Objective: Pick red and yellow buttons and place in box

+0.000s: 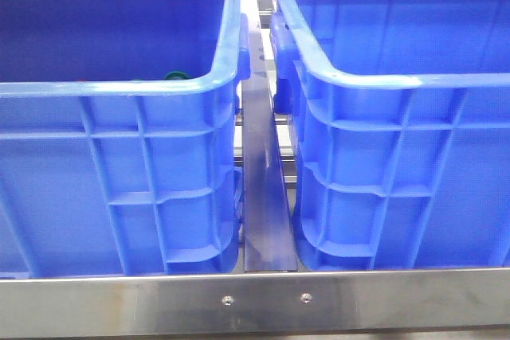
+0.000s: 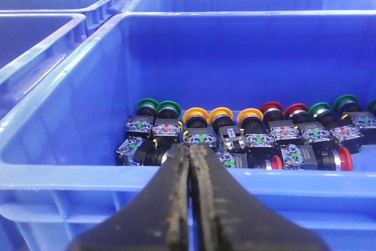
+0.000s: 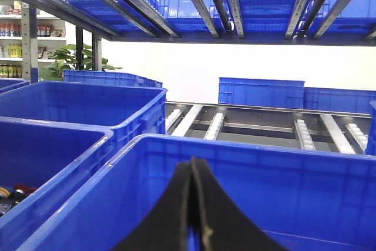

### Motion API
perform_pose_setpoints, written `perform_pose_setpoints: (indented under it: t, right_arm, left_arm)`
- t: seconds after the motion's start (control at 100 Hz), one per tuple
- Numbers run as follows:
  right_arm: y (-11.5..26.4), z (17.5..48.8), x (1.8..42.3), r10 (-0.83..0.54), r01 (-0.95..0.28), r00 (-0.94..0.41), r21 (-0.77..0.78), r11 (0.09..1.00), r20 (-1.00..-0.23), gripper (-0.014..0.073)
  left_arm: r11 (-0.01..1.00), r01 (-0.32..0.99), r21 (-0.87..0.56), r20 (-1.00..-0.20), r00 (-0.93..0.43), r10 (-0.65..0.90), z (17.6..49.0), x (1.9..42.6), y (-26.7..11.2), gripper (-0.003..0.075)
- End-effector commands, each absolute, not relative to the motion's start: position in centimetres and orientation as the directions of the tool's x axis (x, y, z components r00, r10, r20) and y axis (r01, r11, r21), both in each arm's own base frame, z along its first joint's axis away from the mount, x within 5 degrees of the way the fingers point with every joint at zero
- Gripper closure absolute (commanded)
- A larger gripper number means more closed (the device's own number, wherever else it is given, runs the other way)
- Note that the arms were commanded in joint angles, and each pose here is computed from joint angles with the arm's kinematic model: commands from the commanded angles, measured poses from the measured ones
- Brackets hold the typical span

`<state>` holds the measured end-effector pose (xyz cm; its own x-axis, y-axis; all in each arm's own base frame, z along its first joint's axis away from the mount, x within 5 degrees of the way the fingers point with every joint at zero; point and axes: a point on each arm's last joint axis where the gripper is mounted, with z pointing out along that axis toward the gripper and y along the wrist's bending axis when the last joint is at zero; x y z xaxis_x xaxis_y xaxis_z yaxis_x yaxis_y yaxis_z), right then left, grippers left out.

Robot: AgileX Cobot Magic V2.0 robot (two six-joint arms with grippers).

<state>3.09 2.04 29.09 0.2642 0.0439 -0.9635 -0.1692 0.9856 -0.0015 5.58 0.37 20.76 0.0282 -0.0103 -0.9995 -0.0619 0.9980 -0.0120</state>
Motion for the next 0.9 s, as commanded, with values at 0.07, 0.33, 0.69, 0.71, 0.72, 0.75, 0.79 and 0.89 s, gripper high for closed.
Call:
perform_pose_setpoints:
  t: [0.07,0.33,0.69,0.71,0.72,0.75,0.79,0.89]
  right_arm:
    - [1.9,29.8,2.6,0.048,-0.150,0.307,0.001,0.989,-0.951,0.0663]
    - [1.9,29.8,2.6,0.048,-0.150,0.307,0.001,0.989,-0.951,0.0663]
    - [1.1,30.1,2.5,0.050,-0.063,0.340,0.030,0.998,-0.939,0.0663]
    - [1.0,30.1,2.5,0.050,-0.058,0.341,0.032,0.998,-0.939,0.0663]
    - [1.0,30.1,2.5,0.050,-0.055,0.343,0.033,0.998,-0.938,0.0663]
    - [0.9,30.1,2.5,0.051,-0.051,0.344,0.035,0.998,-0.938,0.0663]
    - [0.7,30.0,2.6,0.052,-0.034,0.347,0.043,0.999,-0.937,0.0663]
    - [0.2,29.2,3.0,-0.043,0.044,0.330,-0.030,0.999,-0.943,0.0663]
  left_arm:
    - [0.998,-0.053,-0.024,-0.992,0.126,-0.017,21.1,5.4,0.3,0.0741]
    - [0.998,-0.053,-0.024,-0.992,0.126,-0.017,21.1,5.4,0.3,0.0741]
    - [0.998,-0.053,-0.024,-0.992,0.126,-0.017,21.1,5.4,0.3,0.0741]
    - [0.998,-0.053,-0.024,-0.992,0.126,-0.017,21.1,5.4,0.3,0.0741]
    - [0.998,-0.053,-0.024,-0.992,0.126,-0.017,21.1,5.4,0.3,0.0741]
    - [0.998,-0.053,-0.024,-0.992,0.126,-0.017,21.1,5.4,0.3,0.0741]
    - [0.998,-0.053,-0.024,-0.992,0.126,-0.017,21.1,5.4,0.3,0.0741]
    - [0.998,-0.053,-0.024,-0.992,0.126,-0.017,21.1,5.4,0.3,0.0741]
